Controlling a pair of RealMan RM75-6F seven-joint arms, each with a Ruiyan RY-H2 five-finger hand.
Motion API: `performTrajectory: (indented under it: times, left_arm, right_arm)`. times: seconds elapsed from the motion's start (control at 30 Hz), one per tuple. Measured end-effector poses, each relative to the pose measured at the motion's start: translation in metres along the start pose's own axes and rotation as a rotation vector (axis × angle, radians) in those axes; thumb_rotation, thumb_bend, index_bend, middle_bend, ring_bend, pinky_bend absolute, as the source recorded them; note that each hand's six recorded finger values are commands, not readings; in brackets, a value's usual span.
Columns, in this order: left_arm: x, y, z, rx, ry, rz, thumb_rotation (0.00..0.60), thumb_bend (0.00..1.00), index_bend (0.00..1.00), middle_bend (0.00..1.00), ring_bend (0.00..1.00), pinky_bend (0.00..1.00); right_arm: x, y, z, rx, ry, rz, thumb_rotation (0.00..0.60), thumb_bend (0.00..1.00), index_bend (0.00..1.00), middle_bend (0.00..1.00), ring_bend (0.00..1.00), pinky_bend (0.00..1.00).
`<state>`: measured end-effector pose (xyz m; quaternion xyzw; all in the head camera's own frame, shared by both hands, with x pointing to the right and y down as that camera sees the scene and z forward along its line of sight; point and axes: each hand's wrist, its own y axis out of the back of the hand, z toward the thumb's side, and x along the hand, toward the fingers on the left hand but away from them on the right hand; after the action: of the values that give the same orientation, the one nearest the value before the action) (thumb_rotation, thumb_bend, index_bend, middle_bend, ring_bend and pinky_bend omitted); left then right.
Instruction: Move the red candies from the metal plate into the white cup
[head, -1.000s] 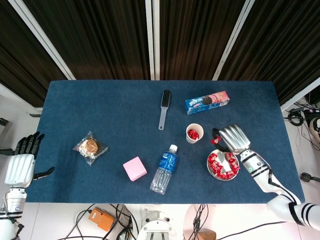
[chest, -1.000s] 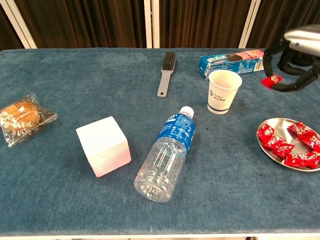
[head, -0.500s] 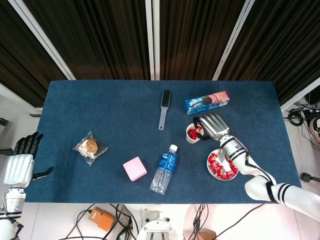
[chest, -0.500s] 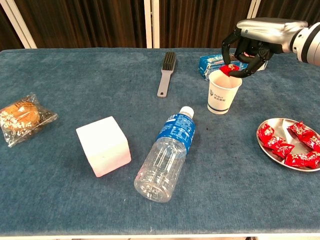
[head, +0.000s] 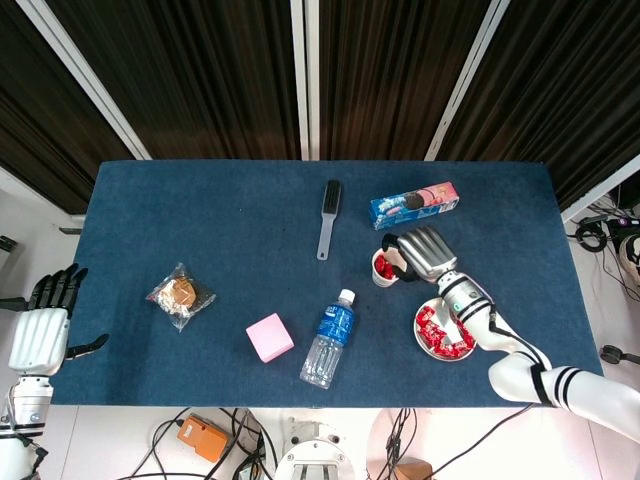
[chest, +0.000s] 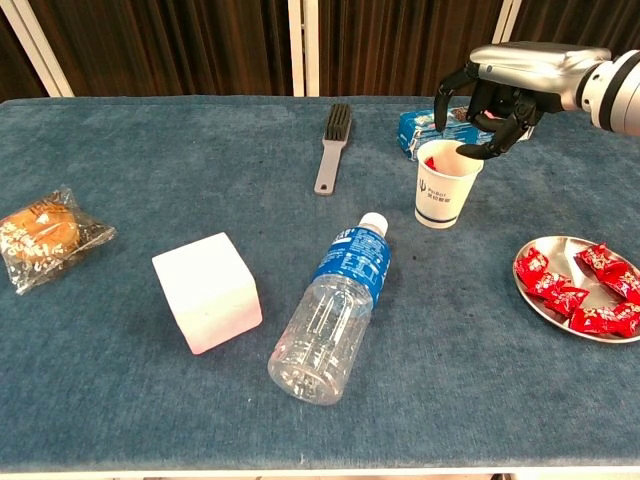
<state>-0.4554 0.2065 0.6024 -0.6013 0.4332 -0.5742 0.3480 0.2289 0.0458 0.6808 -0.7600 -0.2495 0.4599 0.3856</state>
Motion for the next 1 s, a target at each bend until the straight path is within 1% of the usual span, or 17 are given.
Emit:
performTrajectory:
  times: [0.07,0.17,0.23,0.37,0.43,0.5,0.67,0.8,1.0]
  left_arm:
    - [0.0,0.0,0.0,0.002,0.0,-0.001,0.6,0.0,0.01,0.0,0.0,0.0]
    - [0.0,0.001,0.001,-0.001,-0.004,0.004,0.6,0.0,0.01,0.0,0.0,0.0]
    - [0.0,0.001,0.001,-0.002,-0.004,0.006,0.6,0.0,0.01,0.0,0.0,0.0]
    - [-0.001,0.0,0.0,-0.006,0.002,0.003,0.6,0.0,0.01,0.0,0.0,0.0]
    - [-0.001,0.0,0.001,-0.008,0.0,0.004,0.6,0.0,0.01,0.0,0.0,0.0]
    - [-0.001,0.0,0.003,-0.009,-0.006,0.004,0.6,0.0,0.01,0.0,0.0,0.0]
    - [0.0,-0.001,0.005,-0.012,-0.012,0.007,0.6,0.0,0.01,0.0,0.0,0.0]
    - [-0.001,-0.001,0.006,-0.01,-0.016,0.008,0.6,0.0,0.01,0.0,0.0,0.0]
    - [-0.002,0.0,0.004,-0.01,-0.009,0.008,0.6,0.0,0.01,0.0,0.0,0.0]
  right_arm:
    - [0.003,0.002,-0.001,-0.001,-0.001,-0.011,0.6,0.46,0.47,0.94,1.0,1.0]
    - [0.012,0.005,-0.002,-0.002,0.008,-0.02,0.6,0.41,0.46,0.94,1.0,1.0]
    - [0.02,0.005,-0.004,0.004,0.013,-0.024,0.6,0.37,0.45,0.94,1.0,1.0]
    - [0.05,0.0,-0.016,0.039,0.014,-0.027,0.6,0.34,0.44,0.94,1.0,1.0]
    - [0.066,-0.008,-0.023,0.062,0.011,-0.006,0.6,0.33,0.46,0.94,1.0,1.0]
    - [0.088,-0.022,-0.03,0.087,0.006,0.041,0.6,0.33,0.47,0.94,1.0,1.0]
    - [0.123,-0.053,-0.039,0.112,-0.009,0.14,0.6,0.33,0.48,0.94,1.0,1.0]
    - [0.126,-0.066,-0.041,0.114,-0.015,0.17,0.6,0.33,0.48,0.94,1.0,1.0]
    - [0.114,-0.069,-0.042,0.117,-0.025,0.168,0.6,0.33,0.47,0.94,1.0,1.0]
